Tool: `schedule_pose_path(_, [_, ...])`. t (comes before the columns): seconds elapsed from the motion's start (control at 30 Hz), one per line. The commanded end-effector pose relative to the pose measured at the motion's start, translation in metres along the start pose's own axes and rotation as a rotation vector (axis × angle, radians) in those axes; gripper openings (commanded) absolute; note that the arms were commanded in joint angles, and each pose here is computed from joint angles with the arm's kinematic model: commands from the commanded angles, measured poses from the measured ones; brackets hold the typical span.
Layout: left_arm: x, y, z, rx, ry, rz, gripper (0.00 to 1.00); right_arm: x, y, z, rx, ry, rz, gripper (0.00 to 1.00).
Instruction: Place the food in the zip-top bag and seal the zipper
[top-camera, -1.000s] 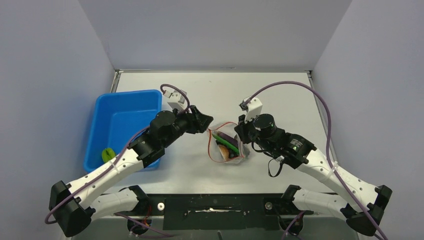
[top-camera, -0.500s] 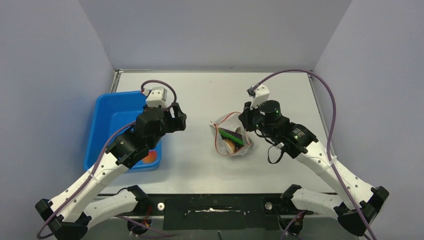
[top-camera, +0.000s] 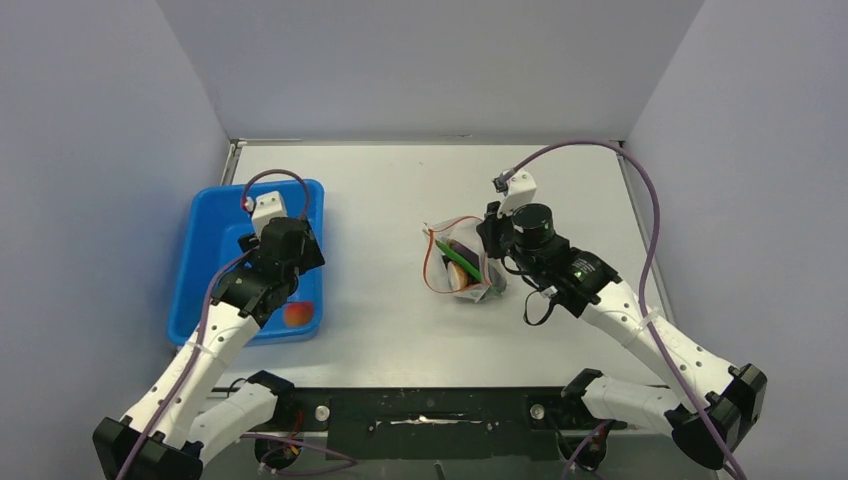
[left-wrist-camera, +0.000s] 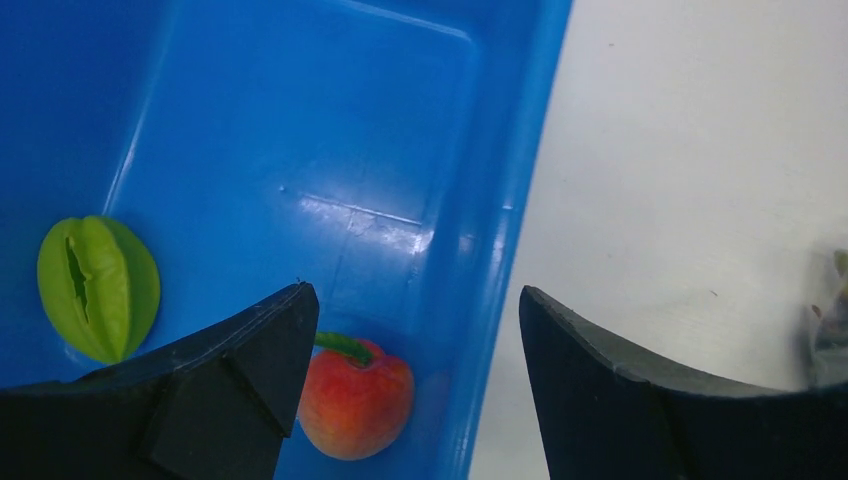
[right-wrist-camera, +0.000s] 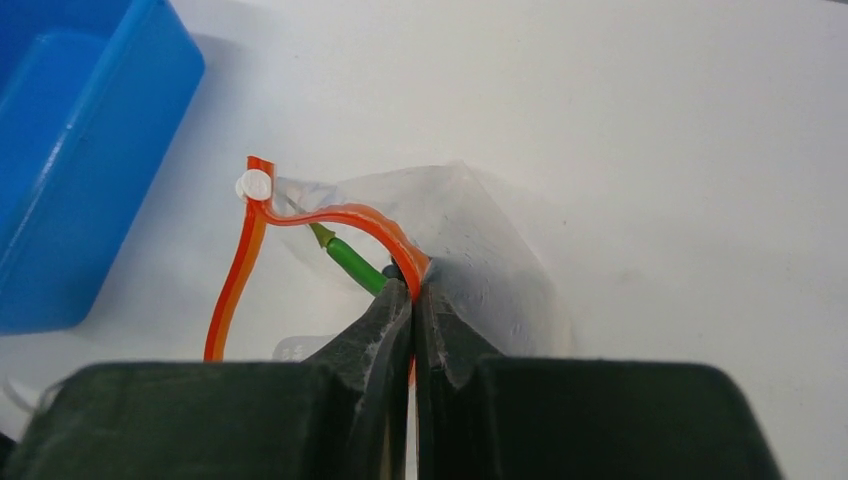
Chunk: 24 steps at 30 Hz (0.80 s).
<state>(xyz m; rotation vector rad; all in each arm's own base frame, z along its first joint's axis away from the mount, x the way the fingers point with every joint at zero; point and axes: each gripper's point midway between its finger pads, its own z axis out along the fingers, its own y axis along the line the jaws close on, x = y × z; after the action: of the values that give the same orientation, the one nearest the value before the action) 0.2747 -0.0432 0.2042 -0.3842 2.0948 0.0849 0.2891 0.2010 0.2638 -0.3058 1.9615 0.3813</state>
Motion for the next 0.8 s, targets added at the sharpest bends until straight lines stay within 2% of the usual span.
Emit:
schedule_pose_path(0.0, [0.004, 0.019, 0.012, -0.076, -0.014, -0.145, 0.73, -0.023, -0.014, 0.005, 0.077, -0.15, 0.051, 0.0])
schedule_pose_path(0.13, [0.02, 0.032, 0.029, -0.145, 0.058, -0.266, 0.7, -0.028, -0.021, 0.007, 0.109, -0.197, 0.011, 0.0])
schedule_pose_path(0.47, [0.031, 0.086, 0.03, -0.531, 0.17, -0.594, 0.7, -0.053, -0.019, 0.001, 0.11, -0.189, -0.027, 0.0])
schedule_pose_path(0.53, [0.023, 0.074, 0.035, -0.488, 0.191, -0.629, 0.7, -0.056, -0.019, 0.002, 0.115, -0.177, -0.028, 0.0])
schedule_pose_path(0.63, [0.0, 0.036, 0.053, -0.278, 0.215, -0.552, 0.69, -0.058, -0.019, 0.004, 0.112, -0.157, -0.042, 0.0])
schedule_pose_path(0.77, [-0.027, 0.002, 0.058, -0.079, 0.153, -0.474, 0.67, -0.062, -0.019, 0.005, 0.104, -0.136, -0.046, 0.0])
